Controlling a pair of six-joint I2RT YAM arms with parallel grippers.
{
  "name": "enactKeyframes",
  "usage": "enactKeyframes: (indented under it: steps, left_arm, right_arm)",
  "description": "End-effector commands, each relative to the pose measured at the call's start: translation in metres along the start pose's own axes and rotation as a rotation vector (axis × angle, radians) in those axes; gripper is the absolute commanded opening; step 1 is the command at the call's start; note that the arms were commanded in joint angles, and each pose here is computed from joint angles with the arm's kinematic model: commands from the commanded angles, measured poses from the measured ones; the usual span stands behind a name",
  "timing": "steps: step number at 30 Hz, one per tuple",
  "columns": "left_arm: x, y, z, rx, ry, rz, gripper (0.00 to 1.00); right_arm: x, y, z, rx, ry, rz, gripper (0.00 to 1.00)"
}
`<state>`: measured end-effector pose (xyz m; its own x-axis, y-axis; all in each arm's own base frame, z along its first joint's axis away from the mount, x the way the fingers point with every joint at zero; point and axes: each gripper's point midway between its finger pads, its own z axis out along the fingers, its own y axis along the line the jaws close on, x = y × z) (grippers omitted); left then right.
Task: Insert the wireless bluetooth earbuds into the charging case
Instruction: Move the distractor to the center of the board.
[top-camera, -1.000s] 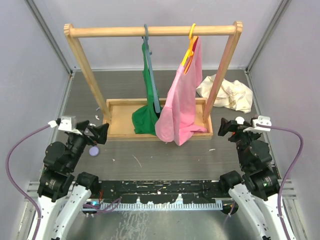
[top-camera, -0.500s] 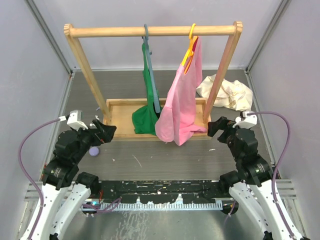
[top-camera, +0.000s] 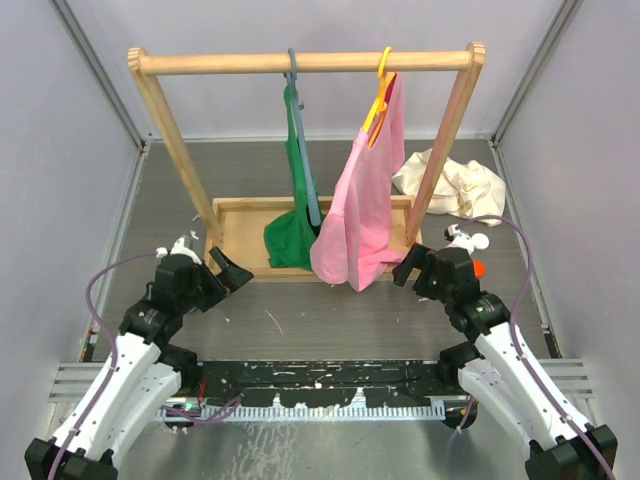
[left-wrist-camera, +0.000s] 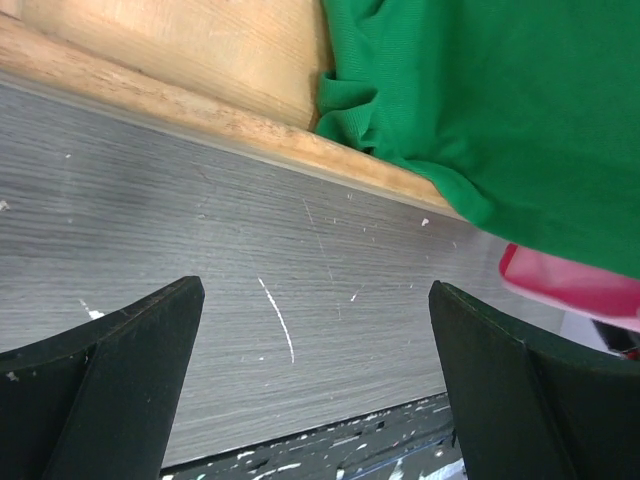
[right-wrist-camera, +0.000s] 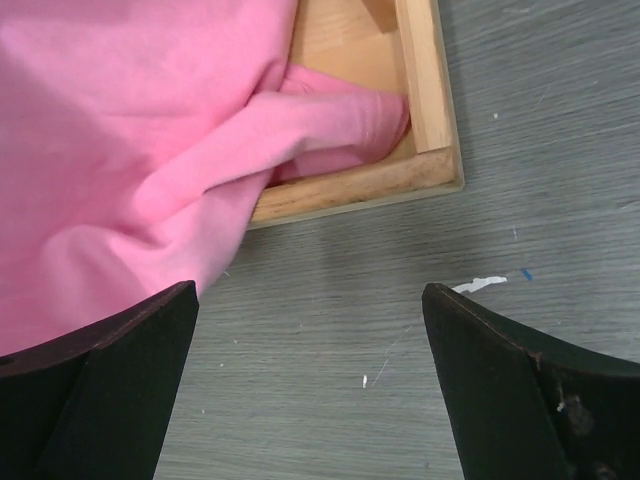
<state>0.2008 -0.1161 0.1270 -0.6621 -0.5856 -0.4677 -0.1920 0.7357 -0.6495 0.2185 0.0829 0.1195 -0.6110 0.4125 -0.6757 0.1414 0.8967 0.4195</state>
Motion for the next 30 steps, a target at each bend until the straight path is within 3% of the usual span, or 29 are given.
enactKeyframes:
  steps: [1,15,30]
  left_arm:
    - [-0.01,-0.019,0.017,0.087,-0.038,-0.096,0.98]
    - [-0.024,-0.007,0.067,0.065,-0.127,-0.188,0.98]
    - [-0.059,-0.006,0.102,0.02,-0.258,-0.174,0.98]
  right_arm:
    - [-0.007,0.016,0.015,-0.076,-0.042,0.044,1.0]
    - [-0.004,0.017,0.046,-0.135,-0.131,0.104,1.0]
    - [-0.029,0.026,0.079,-0.112,-0.196,0.076,1.0]
